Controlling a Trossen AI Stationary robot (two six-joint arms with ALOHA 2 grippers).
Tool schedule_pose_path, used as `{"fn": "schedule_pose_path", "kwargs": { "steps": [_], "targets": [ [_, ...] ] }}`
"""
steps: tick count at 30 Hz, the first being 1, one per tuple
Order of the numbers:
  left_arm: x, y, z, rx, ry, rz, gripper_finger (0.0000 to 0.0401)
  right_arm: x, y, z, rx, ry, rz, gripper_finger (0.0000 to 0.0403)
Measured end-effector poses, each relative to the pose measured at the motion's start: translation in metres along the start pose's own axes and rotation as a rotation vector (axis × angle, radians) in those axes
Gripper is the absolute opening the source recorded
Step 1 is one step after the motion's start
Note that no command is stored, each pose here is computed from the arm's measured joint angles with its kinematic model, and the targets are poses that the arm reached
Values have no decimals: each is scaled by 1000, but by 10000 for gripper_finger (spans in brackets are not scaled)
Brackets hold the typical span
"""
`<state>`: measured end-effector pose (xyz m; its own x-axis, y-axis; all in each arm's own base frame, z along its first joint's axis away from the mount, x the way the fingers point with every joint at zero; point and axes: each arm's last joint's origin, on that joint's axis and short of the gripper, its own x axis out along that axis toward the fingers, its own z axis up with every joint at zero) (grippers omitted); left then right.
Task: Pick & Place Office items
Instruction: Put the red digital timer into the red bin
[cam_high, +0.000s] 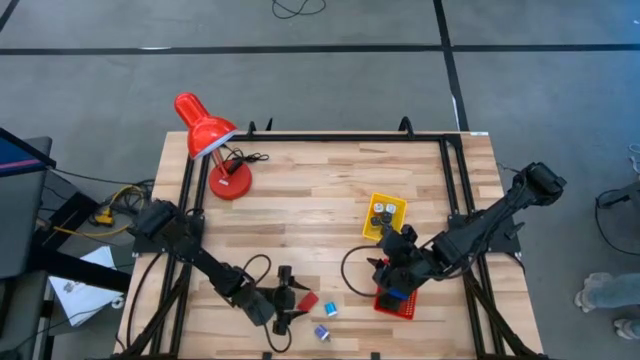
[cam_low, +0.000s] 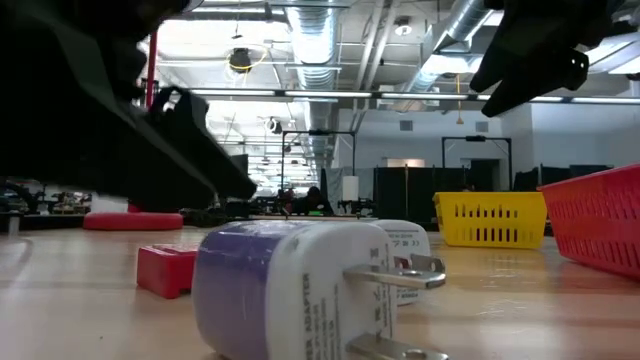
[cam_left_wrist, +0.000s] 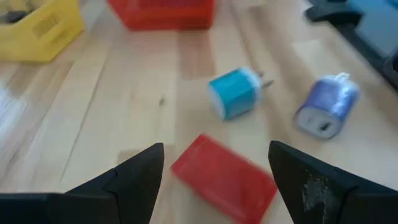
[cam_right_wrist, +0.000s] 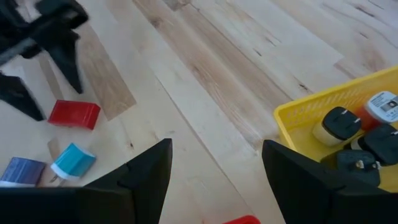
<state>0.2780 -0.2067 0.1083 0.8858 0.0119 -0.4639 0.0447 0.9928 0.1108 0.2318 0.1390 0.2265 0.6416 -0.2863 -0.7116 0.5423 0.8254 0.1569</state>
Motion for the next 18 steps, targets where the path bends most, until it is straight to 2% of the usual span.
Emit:
{"fn": "schedule_pose_path", "kwargs": {
  "steps": [9, 18],
  "targets": [
    [17, -11, -13, -56, 25, 19, 282, 0, 1, 0, 4, -3, 9, 242],
    [10, -7, -13, -73, 120, 35, 282, -1, 2, -1, 6, -4, 15, 242]
  ]
}}
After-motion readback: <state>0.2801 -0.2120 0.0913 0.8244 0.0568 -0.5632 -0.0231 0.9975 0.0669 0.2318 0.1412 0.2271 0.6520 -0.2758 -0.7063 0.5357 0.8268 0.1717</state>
